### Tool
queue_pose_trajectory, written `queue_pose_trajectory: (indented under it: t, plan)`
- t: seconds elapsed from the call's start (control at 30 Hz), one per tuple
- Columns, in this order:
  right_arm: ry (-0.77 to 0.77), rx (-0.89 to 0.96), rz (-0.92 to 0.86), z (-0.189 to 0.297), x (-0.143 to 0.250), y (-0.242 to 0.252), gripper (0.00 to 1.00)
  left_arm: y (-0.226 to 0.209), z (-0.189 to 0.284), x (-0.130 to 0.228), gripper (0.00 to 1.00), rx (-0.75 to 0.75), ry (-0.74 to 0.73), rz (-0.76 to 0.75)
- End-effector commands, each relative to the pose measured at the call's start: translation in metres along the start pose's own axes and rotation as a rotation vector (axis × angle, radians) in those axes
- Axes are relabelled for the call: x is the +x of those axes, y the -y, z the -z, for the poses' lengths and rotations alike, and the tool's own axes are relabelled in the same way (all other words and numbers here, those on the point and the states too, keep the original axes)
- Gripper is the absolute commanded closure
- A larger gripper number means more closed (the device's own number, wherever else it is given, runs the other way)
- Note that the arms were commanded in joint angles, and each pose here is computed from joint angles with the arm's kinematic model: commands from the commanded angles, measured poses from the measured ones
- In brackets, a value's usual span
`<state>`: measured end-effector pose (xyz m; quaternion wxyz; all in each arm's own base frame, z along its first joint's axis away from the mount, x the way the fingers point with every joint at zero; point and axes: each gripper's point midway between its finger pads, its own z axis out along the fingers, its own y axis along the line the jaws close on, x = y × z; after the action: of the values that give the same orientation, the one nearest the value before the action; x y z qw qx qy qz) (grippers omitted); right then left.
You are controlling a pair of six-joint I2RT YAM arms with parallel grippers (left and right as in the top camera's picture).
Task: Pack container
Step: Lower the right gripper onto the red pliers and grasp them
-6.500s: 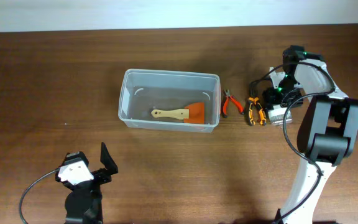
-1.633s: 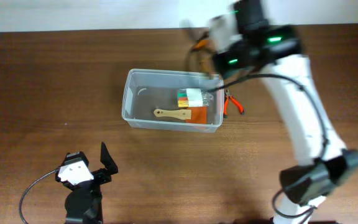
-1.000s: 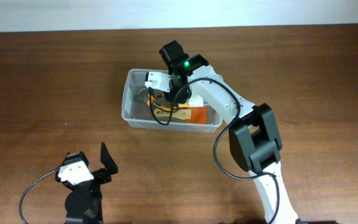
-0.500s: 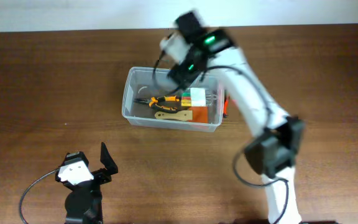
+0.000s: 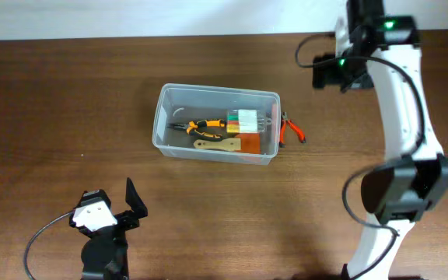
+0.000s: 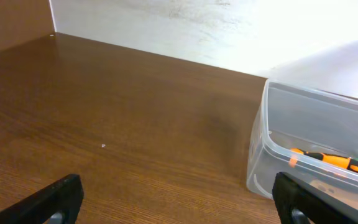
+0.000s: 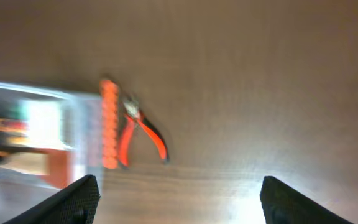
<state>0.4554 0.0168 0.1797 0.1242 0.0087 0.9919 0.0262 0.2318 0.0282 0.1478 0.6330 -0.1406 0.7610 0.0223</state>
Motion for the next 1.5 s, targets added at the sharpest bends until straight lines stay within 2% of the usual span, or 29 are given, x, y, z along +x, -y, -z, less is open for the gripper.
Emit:
queue_pose_trajectory:
  t: [0.0, 0.1, 0.23, 0.43, 0.57, 0.83, 1.4, 1.47]
  plan:
    - [-0.129, 0.005, -0.051, -0.057, 0.031, 0.003, 0.17, 0.000, 0.000, 0.001, 0.01, 0.000, 0.000, -0.010]
    - [-0.172, -0.006, -0.052, -0.092, 0.048, 0.003, 0.18, 0.000, 0.000, 0.001, 0.01, 0.000, 0.000, -0.010]
    - [-0.196, -0.086, -0.058, -0.118, 0.063, -0.008, 0.27, 0.000, 0.000, 0.001, 0.01, 0.000, 0.000, -0.010]
    - [-0.215, -0.164, 0.012, -0.144, 0.084, -0.022, 0.27, 0.000, 0.000, 0.001, 0.01, 0.000, 0.000, -0.010]
    - [-0.229, -0.163, 0.010, -0.158, 0.096, -0.021, 0.40, 0.000, 0.000, 0.001, 0.01, 0.000, 0.001, -0.009]
    - [-0.232, -0.123, 0.010, -0.160, 0.098, -0.014, 0.53, 0.000, 0.000, 0.001, 0.01, 0.000, 0.000, -0.010]
    - [-0.224, 0.021, 0.081, -0.163, 0.099, -0.018, 0.53, 0.000, 0.000, 0.001, 0.01, 0.000, 0.000, -0.010]
    - [-0.227, 0.021, 0.080, -0.163, 0.100, -0.018, 0.72, 0.000, 0.000, 0.001, 0.01, 0.000, 0.000, -0.010]
